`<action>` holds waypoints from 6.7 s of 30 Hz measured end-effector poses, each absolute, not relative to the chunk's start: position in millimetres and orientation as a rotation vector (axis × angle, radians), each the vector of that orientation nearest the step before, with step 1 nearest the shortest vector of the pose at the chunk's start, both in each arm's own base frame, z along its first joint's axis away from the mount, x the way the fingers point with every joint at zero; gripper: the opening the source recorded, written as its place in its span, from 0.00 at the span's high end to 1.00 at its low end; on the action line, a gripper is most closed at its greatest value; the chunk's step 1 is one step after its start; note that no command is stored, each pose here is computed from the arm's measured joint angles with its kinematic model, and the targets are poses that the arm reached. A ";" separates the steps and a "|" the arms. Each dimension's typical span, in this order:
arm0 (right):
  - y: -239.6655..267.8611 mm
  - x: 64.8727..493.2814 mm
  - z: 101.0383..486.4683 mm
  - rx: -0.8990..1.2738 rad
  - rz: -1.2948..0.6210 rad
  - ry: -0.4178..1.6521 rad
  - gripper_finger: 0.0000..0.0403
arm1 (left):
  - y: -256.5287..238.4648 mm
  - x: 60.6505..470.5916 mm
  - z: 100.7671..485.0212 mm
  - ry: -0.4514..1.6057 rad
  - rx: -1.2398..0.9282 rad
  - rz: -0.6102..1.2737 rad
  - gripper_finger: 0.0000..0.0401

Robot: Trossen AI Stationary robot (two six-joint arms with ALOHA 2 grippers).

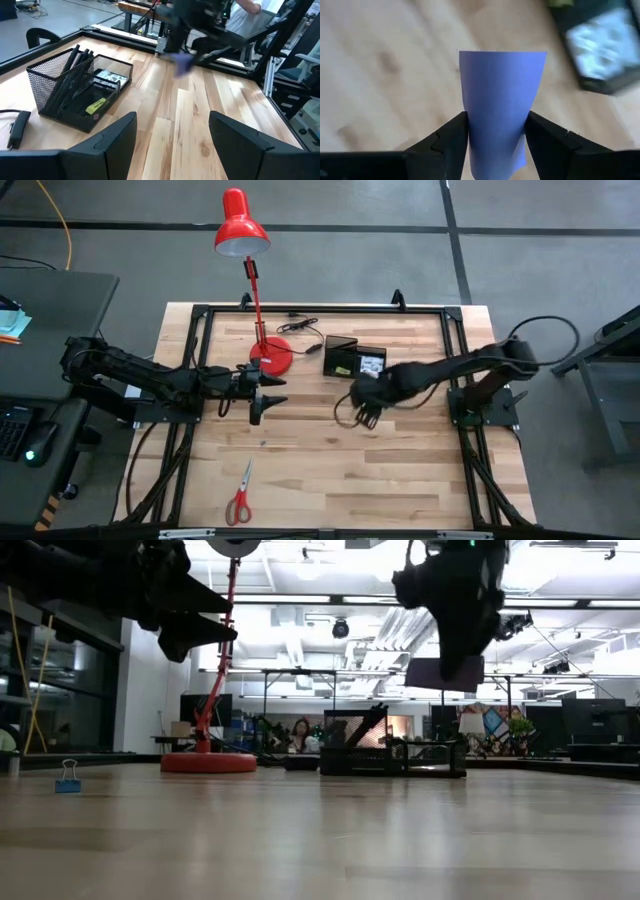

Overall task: Pick and place office supplies into organizer
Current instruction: Put the purple sticky notes into the black desk organizer, then put the blue binder clip into the black desk organizer

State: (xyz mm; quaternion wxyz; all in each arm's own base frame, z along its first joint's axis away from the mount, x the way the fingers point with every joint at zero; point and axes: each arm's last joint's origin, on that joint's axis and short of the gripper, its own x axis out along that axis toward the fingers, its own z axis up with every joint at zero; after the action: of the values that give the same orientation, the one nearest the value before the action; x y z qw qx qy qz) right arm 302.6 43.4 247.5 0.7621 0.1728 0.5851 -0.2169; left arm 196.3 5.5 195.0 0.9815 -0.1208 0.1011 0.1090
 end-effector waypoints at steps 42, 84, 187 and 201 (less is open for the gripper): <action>-129.6 282.4 192.1 0.090 -0.176 1.325 0.40 | 5.5 196.3 195.0 0.203 -0.243 0.220 0.42; 33.4 336.9 206.6 0.198 0.083 1.091 0.06 | 5.5 196.3 195.0 0.203 -0.243 0.220 0.42; 5.1 132.8 131.0 0.057 0.072 0.369 0.06 | -1.7 186.5 169.5 0.486 -0.249 0.229 0.42; 5.1 132.8 130.9 0.057 0.072 0.371 0.06 | -61.5 167.0 159.8 0.464 -0.090 0.386 0.42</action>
State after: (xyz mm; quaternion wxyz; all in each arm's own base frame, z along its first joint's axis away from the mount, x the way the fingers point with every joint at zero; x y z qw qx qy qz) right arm 132.8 5.1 130.9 0.9818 0.0284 0.1843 0.0359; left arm 167.0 -61.5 159.8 0.9539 -0.0445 0.2283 0.1898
